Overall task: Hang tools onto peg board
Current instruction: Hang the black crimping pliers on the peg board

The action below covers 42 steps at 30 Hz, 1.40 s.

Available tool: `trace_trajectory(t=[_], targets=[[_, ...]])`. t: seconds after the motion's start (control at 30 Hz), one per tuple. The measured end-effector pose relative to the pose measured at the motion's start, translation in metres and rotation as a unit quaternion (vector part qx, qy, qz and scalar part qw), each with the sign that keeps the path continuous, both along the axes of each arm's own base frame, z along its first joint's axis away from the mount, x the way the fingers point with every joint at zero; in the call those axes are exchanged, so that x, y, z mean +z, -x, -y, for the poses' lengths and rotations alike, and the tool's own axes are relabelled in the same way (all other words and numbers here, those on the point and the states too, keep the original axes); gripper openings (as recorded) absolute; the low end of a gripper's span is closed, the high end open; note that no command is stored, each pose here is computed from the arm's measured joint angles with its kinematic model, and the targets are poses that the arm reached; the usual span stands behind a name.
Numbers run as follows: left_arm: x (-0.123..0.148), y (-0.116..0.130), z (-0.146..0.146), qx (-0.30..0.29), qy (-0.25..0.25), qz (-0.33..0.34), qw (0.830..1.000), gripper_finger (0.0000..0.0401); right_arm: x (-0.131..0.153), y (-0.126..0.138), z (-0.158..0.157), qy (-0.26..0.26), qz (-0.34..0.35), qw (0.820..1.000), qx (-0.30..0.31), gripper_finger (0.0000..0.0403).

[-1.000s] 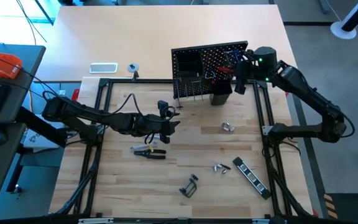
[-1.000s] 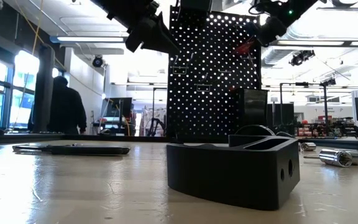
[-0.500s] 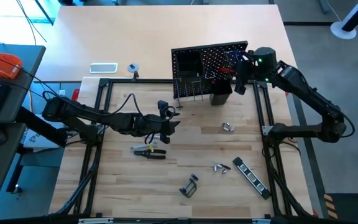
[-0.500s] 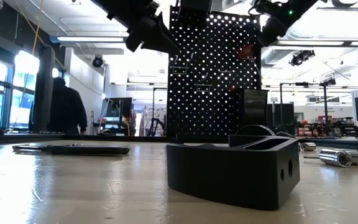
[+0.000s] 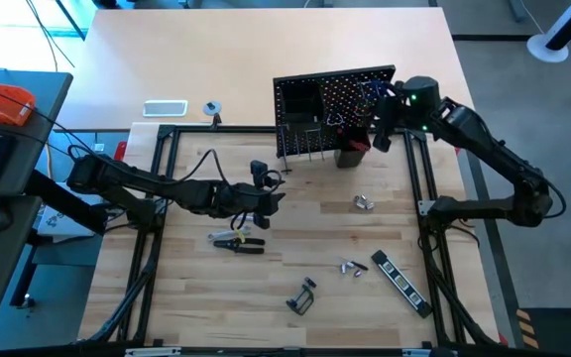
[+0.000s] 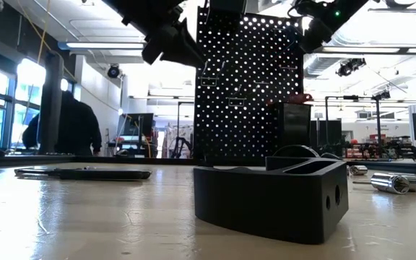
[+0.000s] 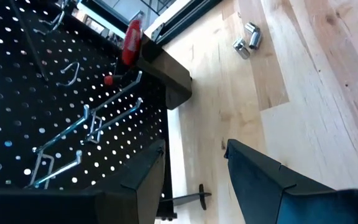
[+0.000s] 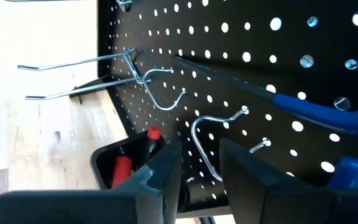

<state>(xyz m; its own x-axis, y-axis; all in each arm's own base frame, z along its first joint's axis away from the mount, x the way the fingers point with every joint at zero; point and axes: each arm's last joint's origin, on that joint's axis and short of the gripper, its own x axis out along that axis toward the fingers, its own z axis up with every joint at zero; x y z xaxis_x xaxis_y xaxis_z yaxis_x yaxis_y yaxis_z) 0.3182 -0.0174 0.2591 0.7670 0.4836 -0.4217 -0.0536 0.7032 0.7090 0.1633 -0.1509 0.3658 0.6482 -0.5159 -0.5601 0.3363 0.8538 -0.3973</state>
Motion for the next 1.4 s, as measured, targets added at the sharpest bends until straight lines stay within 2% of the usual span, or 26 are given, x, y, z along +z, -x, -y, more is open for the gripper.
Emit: trace_trajectory(t=[0.37,0.6,0.7,0.9,1.13,1.27,1.4], targets=[[-0.001,0.001,0.0,0.004,0.005,-0.003,1.0,0.0166,-0.002,0.001,-0.005,-0.016,-0.008,1.0,-0.001,0.0103],[-0.003,0.002,0.0,0.009,0.0,-0.016,1.0,0.0166,0.006,0.005,-0.023,-0.018,0.005,1.0,0.023,0.0103],[-0.004,0.003,-0.001,0.01,0.0,-0.021,1.0,0.0166,0.006,0.008,-0.034,-0.042,0.004,0.998,0.044,0.0103],[-0.004,0.003,-0.003,0.008,0.01,-0.021,1.0,0.0166,-0.004,0.004,-0.05,-0.134,-0.01,0.988,0.07,0.0103],[-0.014,0.006,-0.008,-0.002,0.068,-0.045,0.997,0.0166,-0.006,-0.009,-0.078,-0.184,-0.011,0.977,0.108,0.0103],[-0.037,0.017,-0.008,-0.009,0.12,-0.088,0.989,0.0166,-0.008,-0.019,-0.1,-0.211,-0.007,0.967,0.142,0.0103],[-0.067,0.032,-0.005,-0.016,0.194,-0.123,0.973,0.0166,-0.036,-0.031,-0.123,-0.243,-0.026,0.954,0.176,0.0103]])
